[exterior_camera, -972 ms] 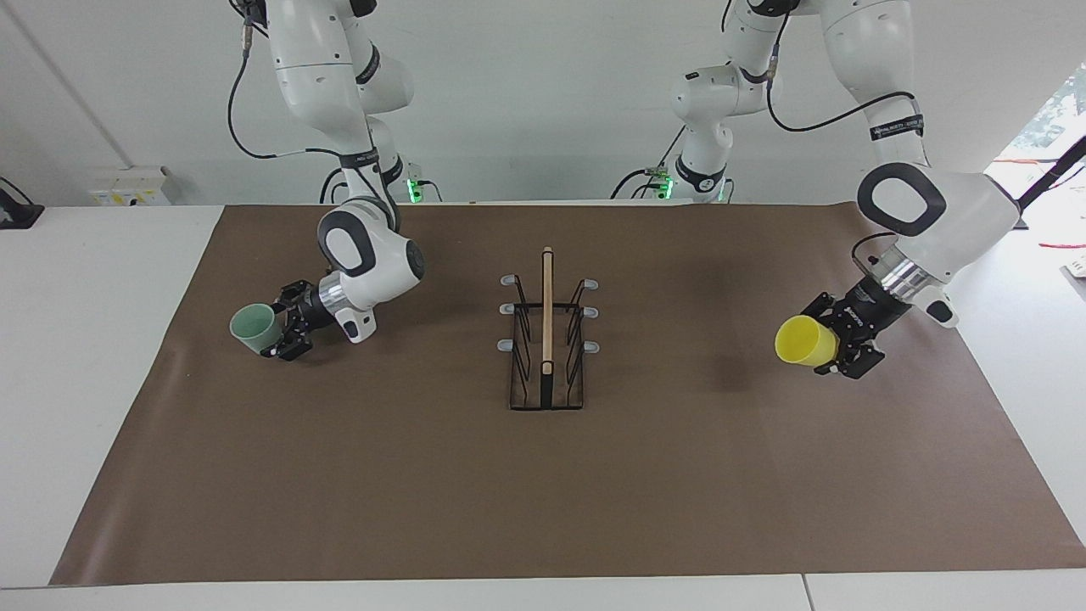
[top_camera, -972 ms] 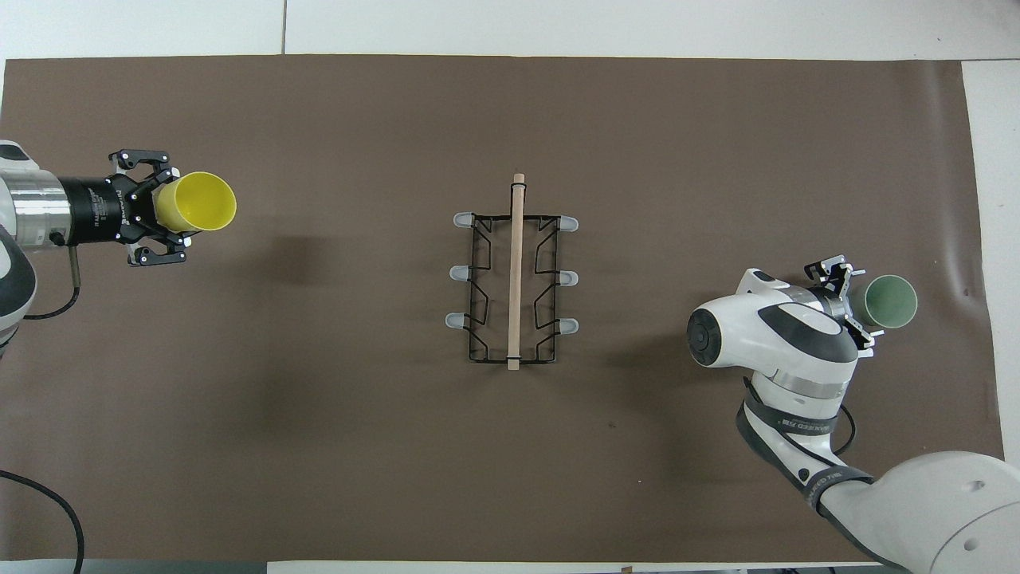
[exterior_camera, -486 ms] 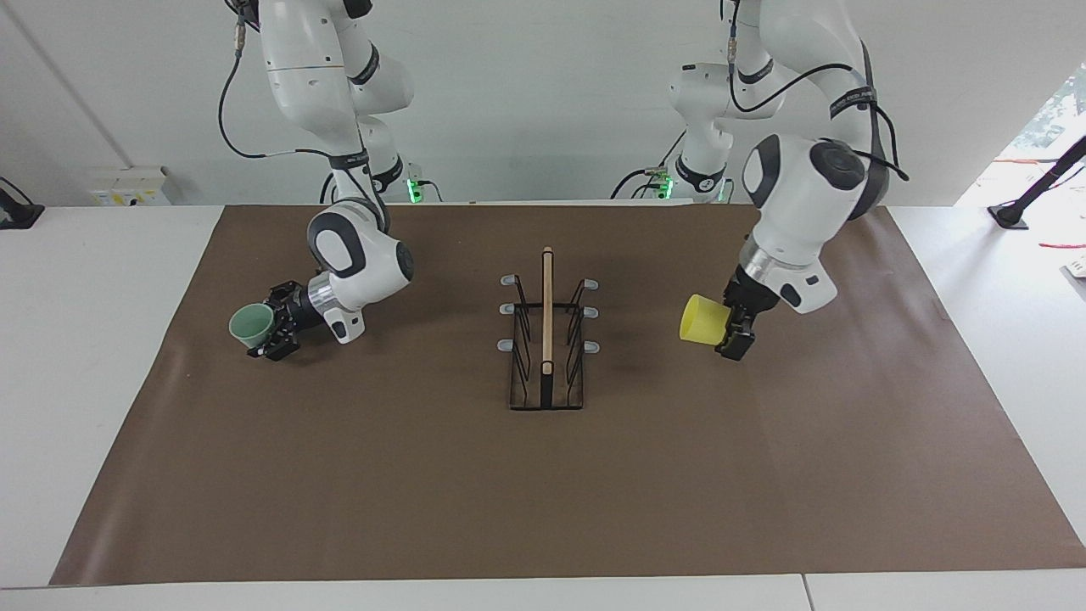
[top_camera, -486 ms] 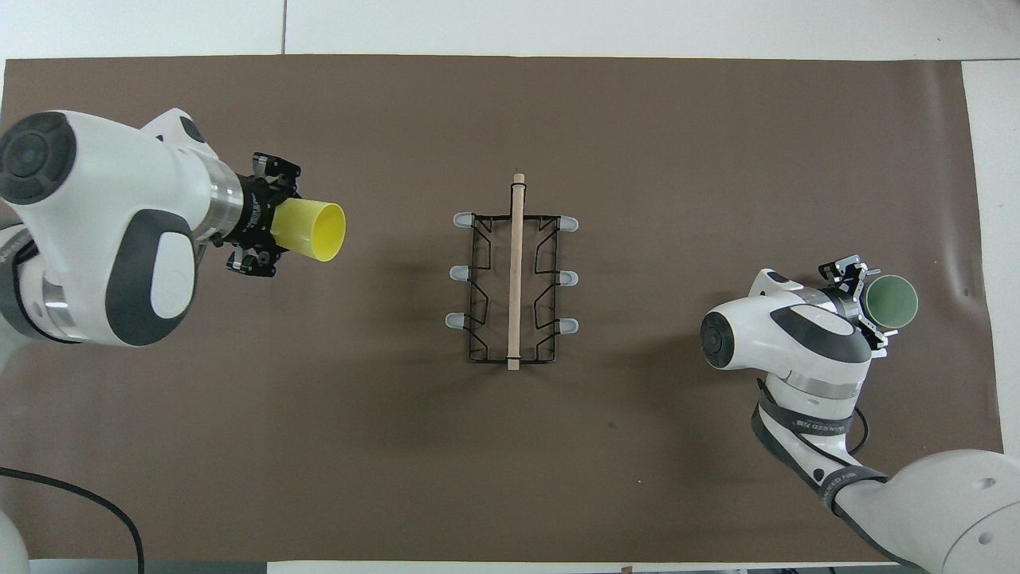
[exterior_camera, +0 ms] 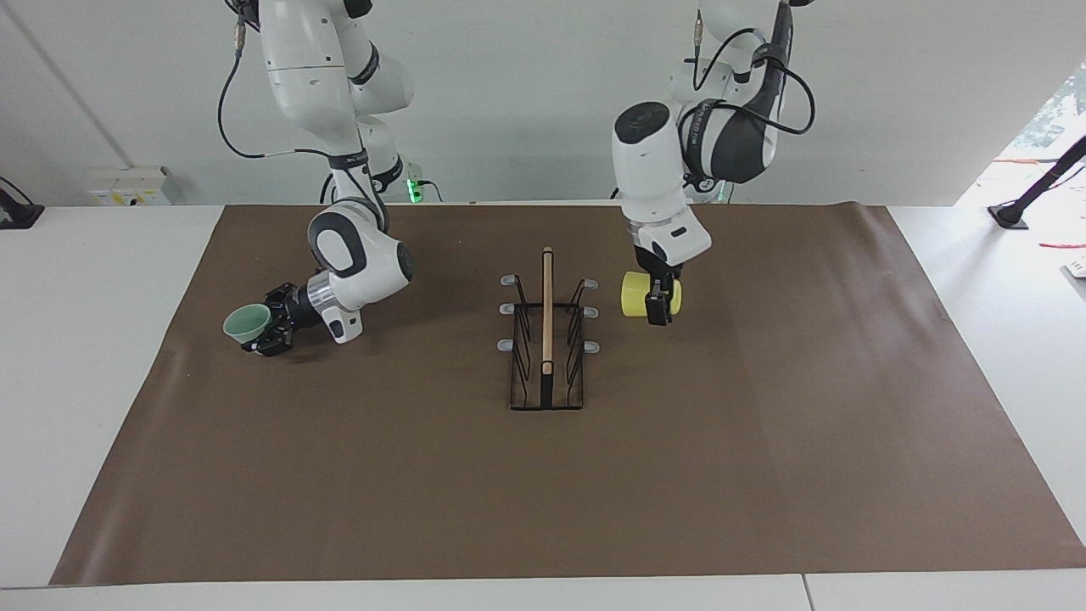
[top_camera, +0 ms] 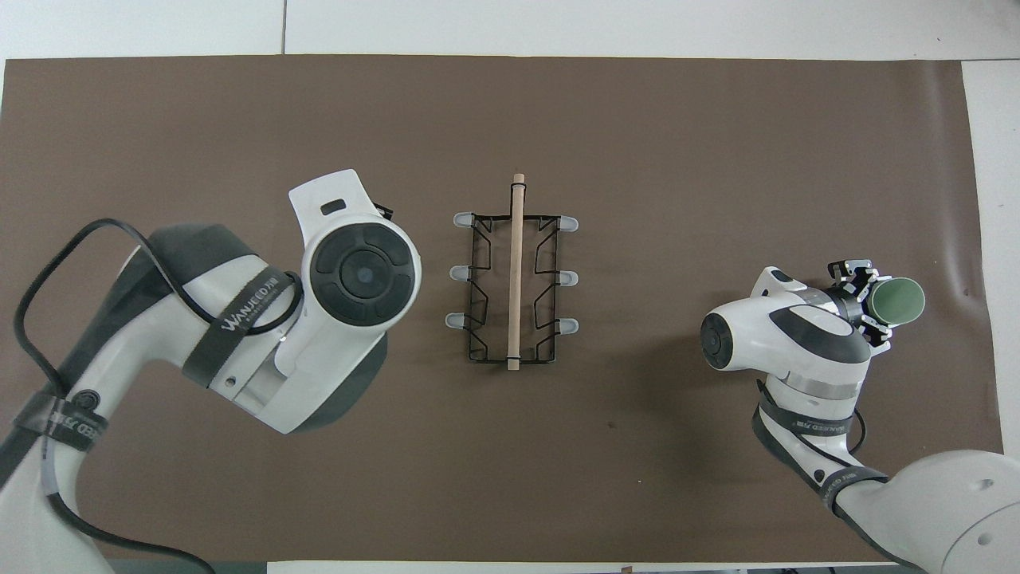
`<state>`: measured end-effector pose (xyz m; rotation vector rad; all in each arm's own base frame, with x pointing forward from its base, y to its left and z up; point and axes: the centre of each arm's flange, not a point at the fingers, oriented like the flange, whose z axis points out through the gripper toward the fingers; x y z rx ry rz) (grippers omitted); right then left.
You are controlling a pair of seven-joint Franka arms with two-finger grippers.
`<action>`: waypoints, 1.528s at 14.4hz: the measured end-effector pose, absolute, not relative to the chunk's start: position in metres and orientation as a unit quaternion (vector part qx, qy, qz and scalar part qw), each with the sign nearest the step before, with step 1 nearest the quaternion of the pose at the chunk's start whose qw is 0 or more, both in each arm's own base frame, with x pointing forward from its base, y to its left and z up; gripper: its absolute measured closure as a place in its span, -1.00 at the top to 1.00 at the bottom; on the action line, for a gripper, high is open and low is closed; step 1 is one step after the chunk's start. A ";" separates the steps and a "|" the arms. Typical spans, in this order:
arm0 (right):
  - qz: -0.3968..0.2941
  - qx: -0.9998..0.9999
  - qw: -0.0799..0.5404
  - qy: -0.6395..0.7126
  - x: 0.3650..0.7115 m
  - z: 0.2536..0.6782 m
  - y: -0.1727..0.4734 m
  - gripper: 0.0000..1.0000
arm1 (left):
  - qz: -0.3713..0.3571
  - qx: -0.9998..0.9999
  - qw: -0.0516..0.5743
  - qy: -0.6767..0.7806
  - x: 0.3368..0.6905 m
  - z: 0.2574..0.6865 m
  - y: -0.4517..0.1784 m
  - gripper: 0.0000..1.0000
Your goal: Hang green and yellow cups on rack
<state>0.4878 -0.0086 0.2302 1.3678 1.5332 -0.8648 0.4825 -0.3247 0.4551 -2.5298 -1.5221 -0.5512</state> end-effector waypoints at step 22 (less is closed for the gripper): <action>-0.138 0.896 0.187 0.379 0.543 0.398 -0.129 0.38 | -0.298 -0.844 0.124 -0.428 0.400 0.406 -0.425 0.16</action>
